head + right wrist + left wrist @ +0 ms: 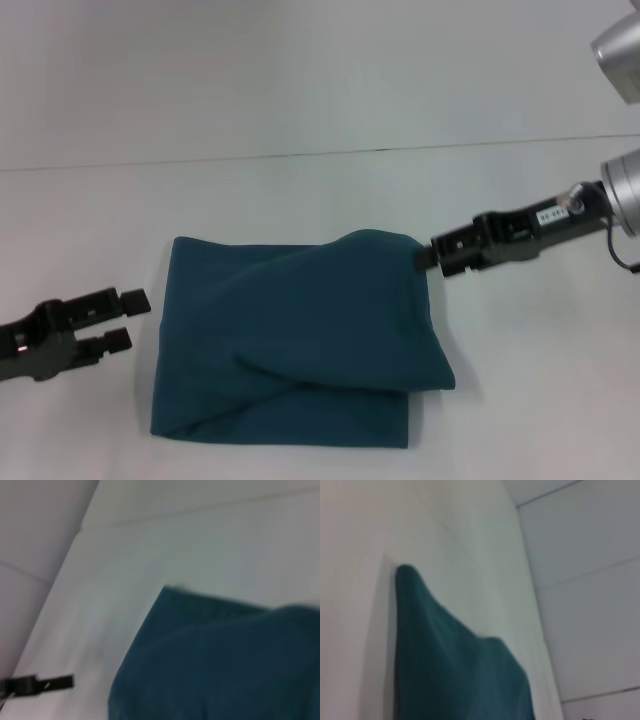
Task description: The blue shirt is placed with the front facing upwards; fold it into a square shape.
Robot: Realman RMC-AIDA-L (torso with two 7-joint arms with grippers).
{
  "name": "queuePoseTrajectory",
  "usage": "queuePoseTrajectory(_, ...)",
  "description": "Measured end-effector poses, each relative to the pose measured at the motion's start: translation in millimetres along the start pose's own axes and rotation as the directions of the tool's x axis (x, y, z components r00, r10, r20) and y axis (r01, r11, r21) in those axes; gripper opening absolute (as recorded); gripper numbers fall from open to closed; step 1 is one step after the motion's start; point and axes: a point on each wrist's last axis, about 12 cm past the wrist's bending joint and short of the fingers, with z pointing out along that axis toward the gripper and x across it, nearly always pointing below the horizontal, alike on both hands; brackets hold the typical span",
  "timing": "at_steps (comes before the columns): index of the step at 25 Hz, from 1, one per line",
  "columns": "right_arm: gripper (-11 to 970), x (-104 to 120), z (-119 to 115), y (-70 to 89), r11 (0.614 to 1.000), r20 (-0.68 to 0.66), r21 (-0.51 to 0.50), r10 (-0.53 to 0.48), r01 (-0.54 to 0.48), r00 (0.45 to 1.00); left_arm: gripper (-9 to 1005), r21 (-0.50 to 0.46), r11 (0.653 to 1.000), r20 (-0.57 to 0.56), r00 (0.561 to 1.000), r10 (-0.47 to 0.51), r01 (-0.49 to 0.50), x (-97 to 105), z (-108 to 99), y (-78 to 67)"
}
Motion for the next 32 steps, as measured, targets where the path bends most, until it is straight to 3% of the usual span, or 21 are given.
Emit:
queuePoseTrajectory(10, 656, 31.2, -8.8, -0.9, 0.994, -0.145, -0.086, 0.059, -0.072, 0.988, 775, -0.042, 0.999, -0.077, 0.997, 0.014, -0.018, 1.1, 1.7, -0.7)
queuePoseTrajectory(17, 656, 47.7, -7.5, -12.3, 0.992, -0.180, -0.048, 0.105, -0.115, 0.978, 768, -0.041, 0.999, -0.071, 0.997, 0.011, -0.014, 1.7, 1.0, 0.1)
queuePoseTrajectory(32, 655, 50.5, 13.0, -18.7, 0.992, -0.119, 0.000, 0.127, -0.128, 0.985, 752, -0.040, 0.999, -0.085, 0.996, 0.025, -0.028, 0.7, 4.1, -1.9)
